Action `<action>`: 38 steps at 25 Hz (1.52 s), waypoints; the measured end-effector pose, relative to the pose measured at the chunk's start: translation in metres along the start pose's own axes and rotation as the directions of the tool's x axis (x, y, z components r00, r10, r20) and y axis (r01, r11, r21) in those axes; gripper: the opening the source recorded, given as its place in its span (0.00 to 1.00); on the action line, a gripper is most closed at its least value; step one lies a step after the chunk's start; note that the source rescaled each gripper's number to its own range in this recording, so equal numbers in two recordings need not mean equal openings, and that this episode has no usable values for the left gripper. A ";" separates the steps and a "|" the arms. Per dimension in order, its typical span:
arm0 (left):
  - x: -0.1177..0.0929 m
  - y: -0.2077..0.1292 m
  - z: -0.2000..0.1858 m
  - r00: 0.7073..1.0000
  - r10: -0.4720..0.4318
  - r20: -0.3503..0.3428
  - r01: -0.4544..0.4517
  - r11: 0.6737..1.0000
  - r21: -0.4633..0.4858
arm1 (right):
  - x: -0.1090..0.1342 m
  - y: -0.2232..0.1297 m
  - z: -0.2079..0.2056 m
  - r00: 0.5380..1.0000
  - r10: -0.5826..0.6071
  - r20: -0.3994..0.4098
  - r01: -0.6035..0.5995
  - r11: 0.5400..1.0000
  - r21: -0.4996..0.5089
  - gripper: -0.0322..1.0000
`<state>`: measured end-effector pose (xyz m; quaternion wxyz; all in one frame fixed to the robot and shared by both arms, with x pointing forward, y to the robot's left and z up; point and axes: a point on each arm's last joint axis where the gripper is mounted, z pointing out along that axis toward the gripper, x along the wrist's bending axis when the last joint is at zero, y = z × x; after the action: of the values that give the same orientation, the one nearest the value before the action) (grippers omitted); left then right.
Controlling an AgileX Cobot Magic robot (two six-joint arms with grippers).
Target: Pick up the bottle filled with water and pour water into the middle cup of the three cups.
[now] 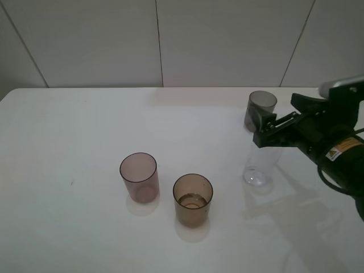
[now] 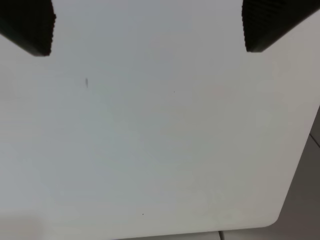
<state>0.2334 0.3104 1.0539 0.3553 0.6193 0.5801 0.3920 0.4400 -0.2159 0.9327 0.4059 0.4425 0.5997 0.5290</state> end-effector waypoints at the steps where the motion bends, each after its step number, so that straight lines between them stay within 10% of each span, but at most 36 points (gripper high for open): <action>1: 0.000 0.000 0.000 1.000 0.000 0.000 0.000 1.000 0.000 | -0.002 0.007 -0.002 1.000 0.013 0.014 -0.012 0.999 -0.034 0.89; 7: 0.000 0.000 0.000 1.000 0.000 0.000 0.000 1.000 0.000 | -0.009 0.037 -0.018 0.995 0.088 0.054 -0.081 0.991 -0.109 0.89; 14: 0.000 0.000 0.000 1.000 0.000 0.000 0.000 1.000 0.000 | -0.003 0.066 -0.024 0.969 0.246 0.027 -0.246 0.952 0.184 0.89; 21: 0.000 0.000 0.000 1.000 0.000 0.000 0.000 1.000 0.000 | -0.005 0.109 -0.032 0.958 0.286 -0.019 -0.233 0.815 0.530 0.89; 29: 0.000 0.000 0.000 1.000 0.000 0.000 0.000 1.000 0.000 | -0.045 0.122 -0.067 0.973 0.101 0.207 -0.226 0.588 0.777 0.89; 38: 0.000 0.000 0.000 1.000 0.000 0.000 0.000 1.000 0.000 | -0.039 0.157 -0.169 0.969 0.097 0.226 -0.211 0.801 0.561 0.89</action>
<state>0.2334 0.3104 1.0539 0.3553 0.6193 0.5801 0.3920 0.3057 -0.2923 1.1084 0.2612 0.6399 0.6536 0.3083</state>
